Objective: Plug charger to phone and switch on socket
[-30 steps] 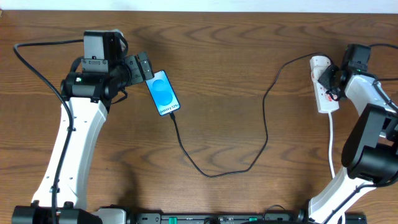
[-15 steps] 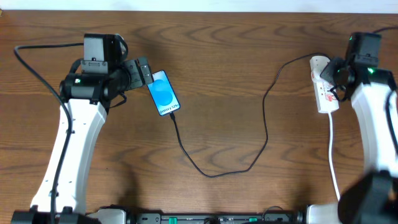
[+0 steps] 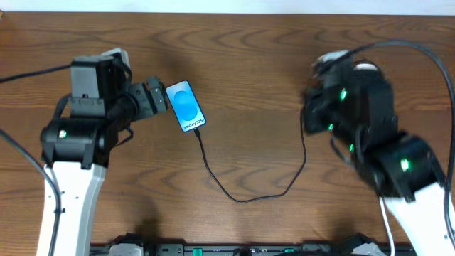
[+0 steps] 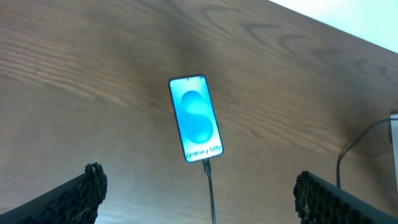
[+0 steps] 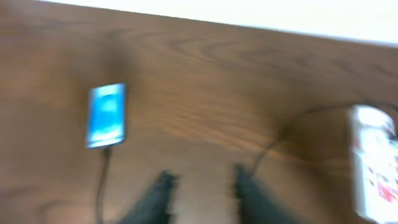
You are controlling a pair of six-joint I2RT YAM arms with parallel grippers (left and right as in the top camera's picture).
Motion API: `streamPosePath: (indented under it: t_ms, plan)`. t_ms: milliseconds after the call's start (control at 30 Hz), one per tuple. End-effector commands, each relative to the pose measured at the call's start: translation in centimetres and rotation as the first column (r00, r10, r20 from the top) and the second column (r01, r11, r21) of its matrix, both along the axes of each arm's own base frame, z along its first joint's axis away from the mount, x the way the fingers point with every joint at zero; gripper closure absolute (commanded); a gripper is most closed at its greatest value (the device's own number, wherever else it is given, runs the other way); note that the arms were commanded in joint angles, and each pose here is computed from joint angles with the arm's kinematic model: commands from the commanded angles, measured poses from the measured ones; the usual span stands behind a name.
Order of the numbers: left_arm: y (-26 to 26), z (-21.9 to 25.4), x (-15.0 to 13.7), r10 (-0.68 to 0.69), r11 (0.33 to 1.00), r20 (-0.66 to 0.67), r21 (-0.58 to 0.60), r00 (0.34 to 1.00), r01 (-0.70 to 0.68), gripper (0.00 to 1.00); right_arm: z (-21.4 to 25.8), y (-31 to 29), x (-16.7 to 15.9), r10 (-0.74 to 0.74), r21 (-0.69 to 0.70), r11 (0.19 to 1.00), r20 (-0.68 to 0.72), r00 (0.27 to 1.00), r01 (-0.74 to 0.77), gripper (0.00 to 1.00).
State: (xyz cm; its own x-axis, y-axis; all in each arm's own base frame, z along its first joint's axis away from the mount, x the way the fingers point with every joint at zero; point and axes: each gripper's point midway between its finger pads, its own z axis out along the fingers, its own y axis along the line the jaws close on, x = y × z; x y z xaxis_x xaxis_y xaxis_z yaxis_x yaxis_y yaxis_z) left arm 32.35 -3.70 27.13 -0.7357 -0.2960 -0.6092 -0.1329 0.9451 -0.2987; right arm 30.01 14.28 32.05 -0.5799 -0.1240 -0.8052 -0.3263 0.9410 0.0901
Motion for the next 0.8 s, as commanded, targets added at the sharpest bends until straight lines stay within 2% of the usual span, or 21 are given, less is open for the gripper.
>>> streamPosePath:
  t_ms: [0,133,767]
  plan:
    - [0.0,1.4,-1.3,-0.016,1.0,0.035,0.007,0.999,0.016,0.02,2.1,1.3,-2.4,0.085,-0.006,0.996,0.075,0.994,-0.085,0.01]
    - [0.1,1.3,-2.5,-0.016,1.0,0.012,0.008,1.0,0.016,0.02,2.6,1.7,-3.4,0.112,0.0,0.994,0.087,0.99,-0.113,0.01]
    - [0.1,0.9,-2.5,-0.016,1.0,-0.005,0.009,1.0,0.016,0.02,-1.5,0.3,-5.5,0.111,-0.094,0.988,-0.095,0.989,-0.12,0.01]
